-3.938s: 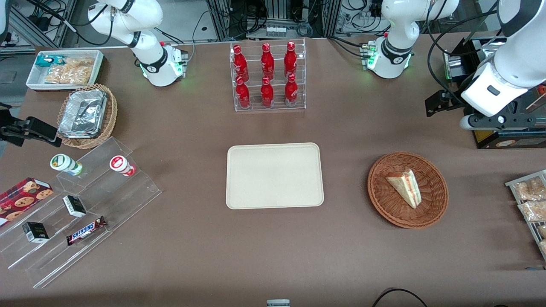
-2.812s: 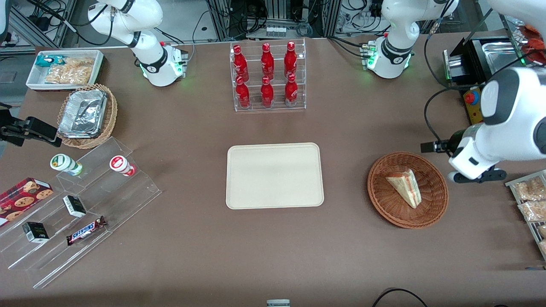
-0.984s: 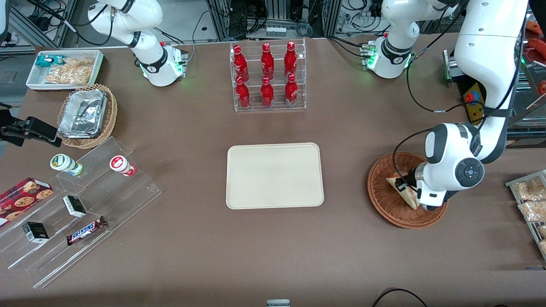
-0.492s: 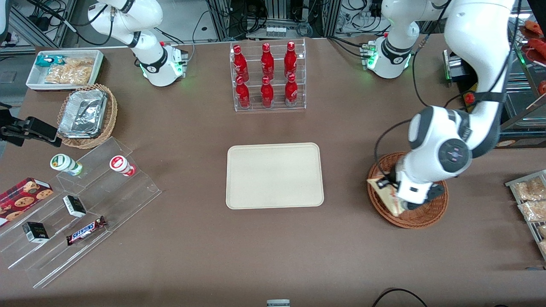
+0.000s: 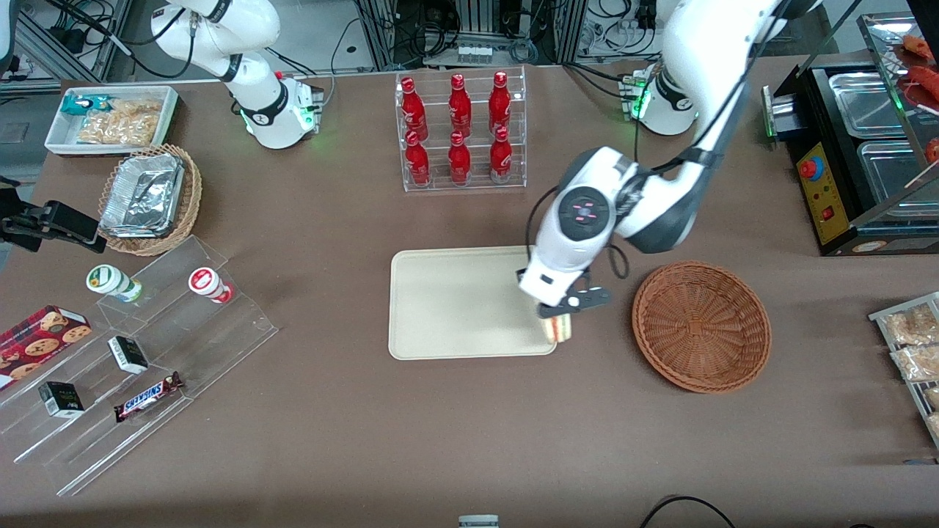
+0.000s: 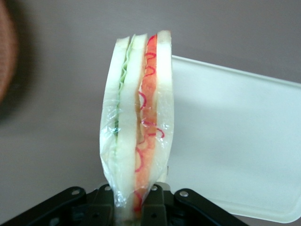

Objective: Place sandwich from basket to tray
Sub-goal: 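Lift the sandwich and carry it with the left gripper over the cream tray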

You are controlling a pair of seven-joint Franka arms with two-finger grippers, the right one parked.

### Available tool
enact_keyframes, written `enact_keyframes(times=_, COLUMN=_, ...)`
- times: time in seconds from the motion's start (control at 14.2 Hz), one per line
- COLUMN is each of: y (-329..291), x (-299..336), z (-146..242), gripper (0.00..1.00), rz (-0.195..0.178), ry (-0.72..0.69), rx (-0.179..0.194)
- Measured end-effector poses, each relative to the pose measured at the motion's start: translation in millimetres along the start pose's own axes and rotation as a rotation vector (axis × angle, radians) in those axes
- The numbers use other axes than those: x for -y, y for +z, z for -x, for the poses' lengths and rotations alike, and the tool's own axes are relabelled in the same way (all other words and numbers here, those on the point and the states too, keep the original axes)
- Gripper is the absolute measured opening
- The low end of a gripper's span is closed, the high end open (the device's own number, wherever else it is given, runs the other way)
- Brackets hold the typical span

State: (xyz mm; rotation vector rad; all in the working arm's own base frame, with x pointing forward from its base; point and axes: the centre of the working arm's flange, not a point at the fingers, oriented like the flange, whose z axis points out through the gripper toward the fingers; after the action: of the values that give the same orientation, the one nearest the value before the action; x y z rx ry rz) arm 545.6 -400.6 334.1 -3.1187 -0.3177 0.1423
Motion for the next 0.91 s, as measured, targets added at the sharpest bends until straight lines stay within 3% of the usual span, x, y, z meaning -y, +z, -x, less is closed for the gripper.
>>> enact_keyframes(times=0.35, y=51.2, x=-73.5, z=36.6, gripper=0.17, rz=-0.012, ry=0.091, rx=0.008)
enact_keyframes(times=0.56, y=78.4, x=-103.7, z=66.0, gripper=0.18, rz=-0.059, ry=0.104, rx=-0.025)
enact_keyframes(times=0.77, y=92.6, x=-111.2, z=69.9, gripper=0.25, rz=-0.054, ry=0.117, rx=-0.030)
enact_keyframes(times=0.91, y=95.6, x=-111.9, z=66.3, gripper=0.41, rz=-0.045, ry=0.113, rx=-0.036)
